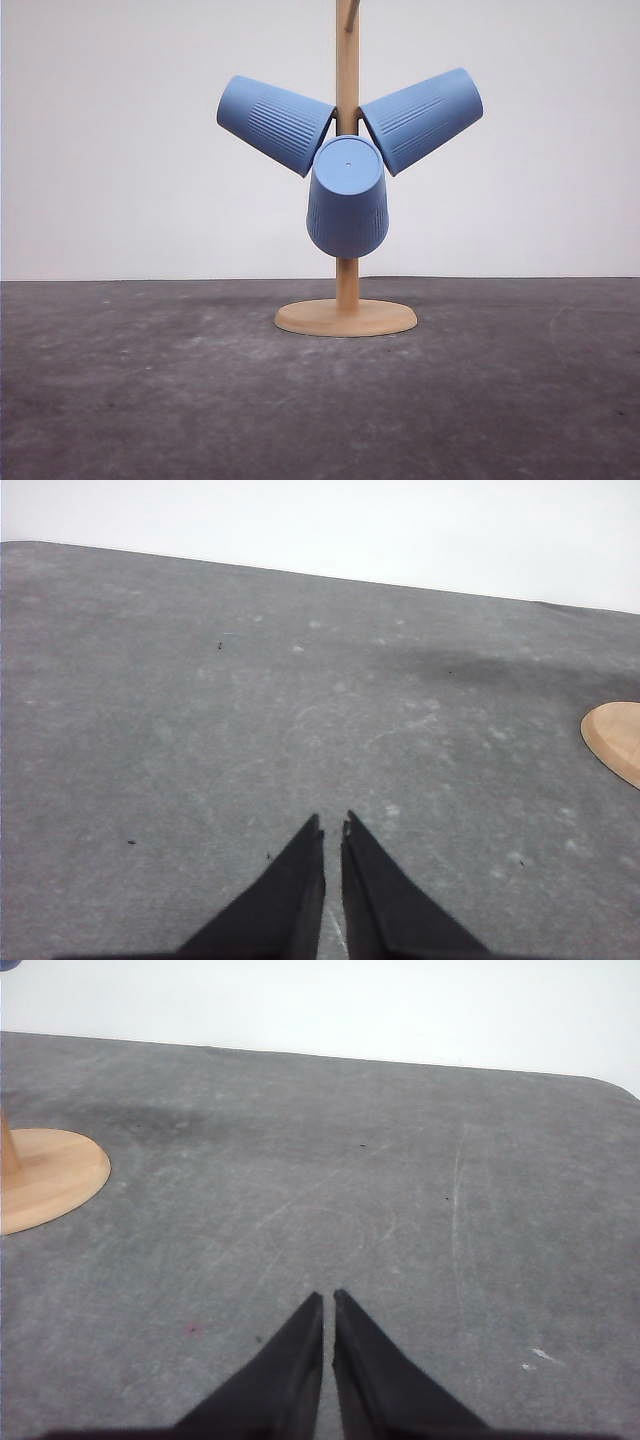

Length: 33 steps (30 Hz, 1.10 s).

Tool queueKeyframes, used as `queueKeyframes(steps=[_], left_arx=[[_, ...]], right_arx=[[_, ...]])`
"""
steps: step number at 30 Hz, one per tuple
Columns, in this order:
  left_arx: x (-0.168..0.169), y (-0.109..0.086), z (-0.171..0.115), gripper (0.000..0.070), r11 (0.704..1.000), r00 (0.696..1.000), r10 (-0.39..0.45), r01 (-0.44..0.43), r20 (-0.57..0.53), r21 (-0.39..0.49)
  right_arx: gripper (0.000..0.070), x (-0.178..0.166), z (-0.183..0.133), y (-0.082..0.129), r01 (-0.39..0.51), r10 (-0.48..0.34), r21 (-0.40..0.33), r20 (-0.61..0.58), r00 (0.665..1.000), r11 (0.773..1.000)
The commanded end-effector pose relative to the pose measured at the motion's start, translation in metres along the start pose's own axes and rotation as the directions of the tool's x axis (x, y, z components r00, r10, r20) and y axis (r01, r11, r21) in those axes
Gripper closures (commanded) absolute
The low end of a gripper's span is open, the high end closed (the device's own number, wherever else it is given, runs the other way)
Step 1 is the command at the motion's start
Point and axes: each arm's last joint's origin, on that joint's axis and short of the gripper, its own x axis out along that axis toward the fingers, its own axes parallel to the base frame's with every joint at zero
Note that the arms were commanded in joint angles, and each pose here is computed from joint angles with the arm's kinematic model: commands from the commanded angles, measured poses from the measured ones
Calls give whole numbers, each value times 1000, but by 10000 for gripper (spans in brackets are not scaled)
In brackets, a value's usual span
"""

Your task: Place three cups

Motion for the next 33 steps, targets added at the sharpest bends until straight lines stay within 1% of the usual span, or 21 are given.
queueKeyframes(steps=[1, 33], left_arx=[[1, 1, -5, 689, 1000, 1000, 5, -4, -17, 13], [1, 1, -5, 689, 1000, 1000, 5, -5, -17, 13]], right_arx=[[682, 0, 0, 0, 2, -2, -7, 10, 1000, 1000], [682, 0, 0, 0, 2, -2, -7, 10, 1000, 1000]])
